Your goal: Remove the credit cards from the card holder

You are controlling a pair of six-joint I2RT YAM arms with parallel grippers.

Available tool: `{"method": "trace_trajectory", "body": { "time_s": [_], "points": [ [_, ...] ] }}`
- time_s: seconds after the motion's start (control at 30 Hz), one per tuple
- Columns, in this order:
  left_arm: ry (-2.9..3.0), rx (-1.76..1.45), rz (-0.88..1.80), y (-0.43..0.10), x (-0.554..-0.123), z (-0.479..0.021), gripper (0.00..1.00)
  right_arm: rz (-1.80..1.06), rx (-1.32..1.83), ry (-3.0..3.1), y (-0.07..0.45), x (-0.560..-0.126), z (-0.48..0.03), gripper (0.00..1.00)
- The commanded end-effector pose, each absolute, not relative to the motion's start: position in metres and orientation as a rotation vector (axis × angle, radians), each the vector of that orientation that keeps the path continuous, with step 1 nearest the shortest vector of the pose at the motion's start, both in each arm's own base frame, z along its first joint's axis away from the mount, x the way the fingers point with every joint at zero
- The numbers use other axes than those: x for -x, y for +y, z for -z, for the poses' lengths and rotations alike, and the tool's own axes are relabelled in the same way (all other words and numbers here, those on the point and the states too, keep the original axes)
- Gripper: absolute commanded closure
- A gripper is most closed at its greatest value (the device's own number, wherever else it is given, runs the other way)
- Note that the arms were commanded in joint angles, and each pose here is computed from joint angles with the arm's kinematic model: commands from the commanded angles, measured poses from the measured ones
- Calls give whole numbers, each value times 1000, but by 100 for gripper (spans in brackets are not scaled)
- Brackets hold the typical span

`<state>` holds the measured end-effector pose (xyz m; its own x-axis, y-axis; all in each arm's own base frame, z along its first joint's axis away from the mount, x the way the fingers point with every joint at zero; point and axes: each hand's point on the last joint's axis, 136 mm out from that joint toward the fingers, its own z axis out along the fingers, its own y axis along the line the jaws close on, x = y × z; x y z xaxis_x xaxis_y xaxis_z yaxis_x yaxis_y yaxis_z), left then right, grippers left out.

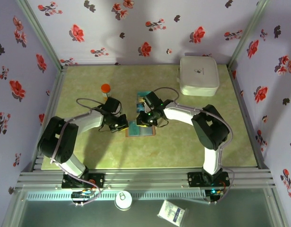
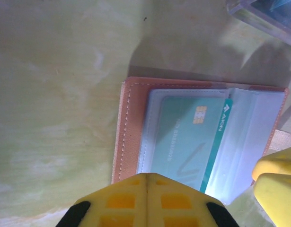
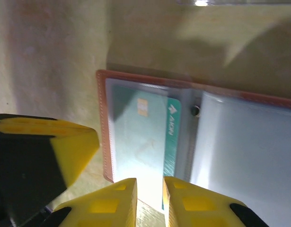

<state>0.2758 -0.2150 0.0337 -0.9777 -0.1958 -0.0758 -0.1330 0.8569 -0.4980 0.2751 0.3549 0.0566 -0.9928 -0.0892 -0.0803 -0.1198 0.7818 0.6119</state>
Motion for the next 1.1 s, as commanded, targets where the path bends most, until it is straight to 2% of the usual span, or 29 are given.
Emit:
{"method": "trace_trajectory", "body": {
  "time_s": [0.0,0.3,0.47,0.73,1.07],
  "points": [
    [2906,230,749,-214,-280,-30,100,-1061,178,2925,369,-275,-54,77],
    [2933,236,725,-211,-278,-20,100,-1056,182,2958,373,-273,-40,76],
    [2944,240,719,-210,-275,-16,100,-1054,182,2973,373,-271,-33,80],
    [2956,246,710,-208,-273,-12,100,-1020,178,2994,370,-269,-27,80],
    [2972,251,695,-205,-269,-6,100,-828,186,3007,351,-273,-28,80]
  ]
}}
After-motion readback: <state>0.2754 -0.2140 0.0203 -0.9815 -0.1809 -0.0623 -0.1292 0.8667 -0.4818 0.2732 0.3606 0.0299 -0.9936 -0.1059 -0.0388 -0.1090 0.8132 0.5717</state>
